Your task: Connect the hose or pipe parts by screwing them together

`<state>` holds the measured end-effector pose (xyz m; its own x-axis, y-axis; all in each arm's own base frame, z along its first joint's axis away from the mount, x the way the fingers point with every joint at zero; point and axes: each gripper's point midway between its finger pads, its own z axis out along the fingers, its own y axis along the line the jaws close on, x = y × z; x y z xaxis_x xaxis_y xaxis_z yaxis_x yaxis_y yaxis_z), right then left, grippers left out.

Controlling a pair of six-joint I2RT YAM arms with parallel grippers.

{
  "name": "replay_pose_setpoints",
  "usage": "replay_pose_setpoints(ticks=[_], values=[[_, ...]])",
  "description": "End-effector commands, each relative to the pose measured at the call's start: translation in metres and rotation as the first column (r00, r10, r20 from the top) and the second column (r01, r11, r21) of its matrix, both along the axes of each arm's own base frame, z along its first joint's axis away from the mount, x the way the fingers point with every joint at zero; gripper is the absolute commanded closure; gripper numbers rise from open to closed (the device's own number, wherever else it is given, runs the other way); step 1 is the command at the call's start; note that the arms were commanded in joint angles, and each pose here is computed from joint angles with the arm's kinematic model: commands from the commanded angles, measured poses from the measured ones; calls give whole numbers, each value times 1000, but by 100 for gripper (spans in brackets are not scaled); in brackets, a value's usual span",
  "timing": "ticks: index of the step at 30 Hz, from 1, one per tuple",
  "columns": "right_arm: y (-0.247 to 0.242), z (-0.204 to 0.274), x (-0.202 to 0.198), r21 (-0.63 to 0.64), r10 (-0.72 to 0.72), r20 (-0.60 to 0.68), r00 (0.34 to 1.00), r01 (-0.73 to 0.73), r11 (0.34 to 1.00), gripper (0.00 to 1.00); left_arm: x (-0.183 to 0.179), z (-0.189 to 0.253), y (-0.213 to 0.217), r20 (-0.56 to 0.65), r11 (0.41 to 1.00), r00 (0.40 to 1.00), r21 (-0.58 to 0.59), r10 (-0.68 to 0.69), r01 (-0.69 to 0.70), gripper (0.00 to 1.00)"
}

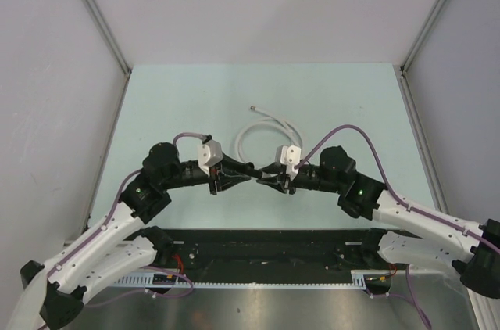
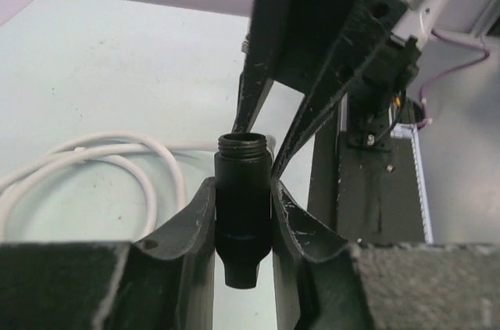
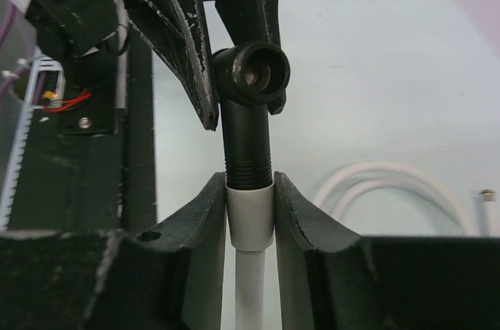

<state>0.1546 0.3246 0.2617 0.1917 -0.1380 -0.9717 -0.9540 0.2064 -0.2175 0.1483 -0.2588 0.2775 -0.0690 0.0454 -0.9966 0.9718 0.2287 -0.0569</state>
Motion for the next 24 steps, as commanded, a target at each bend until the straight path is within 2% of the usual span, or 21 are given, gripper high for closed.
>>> replay_pose_setpoints(ticks=[1, 3, 4, 6, 7, 8, 9, 10, 11, 15, 16, 20, 22, 24], values=[[3, 15, -31, 67, 174, -165, 971, -166, 984, 97, 11, 25, -5, 321, 999, 946, -20, -34, 42, 100], [-1, 14, -24, 56, 118, -172, 978, -109, 992, 82, 14, 25, -5, 285, 999, 958, -30, -10, 20, 100], [-4, 15, -22, 55, 96, -169, 981, -88, 995, 64, 15, 27, -5, 270, 999, 963, -43, 5, 6, 100], [-11, 14, -11, 39, 17, -158, 987, -11, 999, 51, 23, 37, 0, 183, 992, 979, -94, 94, -78, 100], [-17, 20, -9, 51, -10, -141, 990, 17, 999, 38, 28, 41, 3, 144, 985, 979, -117, 143, -126, 100], [-22, 23, 0, 53, -70, -129, 989, 77, 996, 34, 32, 47, 7, 88, 974, 978, -146, 189, -175, 100], [-26, 22, 4, 44, -102, -111, 989, 107, 993, 30, 40, 54, 15, -35, 941, 961, -198, 274, -275, 100], [-30, 29, 4, 61, -128, -90, 988, 134, 989, 23, 42, 57, 18, -88, 925, 950, -221, 298, -310, 100], [-36, 31, 15, 62, -210, -68, 975, 214, 975, 21, 41, 61, 20, -132, 914, 944, -240, 304, -328, 100], [-40, 27, 19, 30, -270, 73, 960, 268, 963, 21, 29, 80, 27, -347, 862, 900, -335, 264, -382, 100], [-42, 28, 24, 15, -294, 147, 944, 296, 955, 23, 32, 77, 31, -400, 844, 871, -327, 284, -425, 100], [-37, 40, 21, 33, -335, 307, 891, 342, 939, 25, 23, 83, 38, -564, 802, 794, -355, 227, -481, 100], [-33, 49, 22, 69, -354, 347, 868, 353, 933, 27, 20, 81, 39, -612, 803, 762, -335, 212, -493, 100], [-27, 54, 21, 77, -354, 398, 846, 354, 932, 28, 18, 69, 37, -680, 815, 699, -264, 222, -516, 100]])
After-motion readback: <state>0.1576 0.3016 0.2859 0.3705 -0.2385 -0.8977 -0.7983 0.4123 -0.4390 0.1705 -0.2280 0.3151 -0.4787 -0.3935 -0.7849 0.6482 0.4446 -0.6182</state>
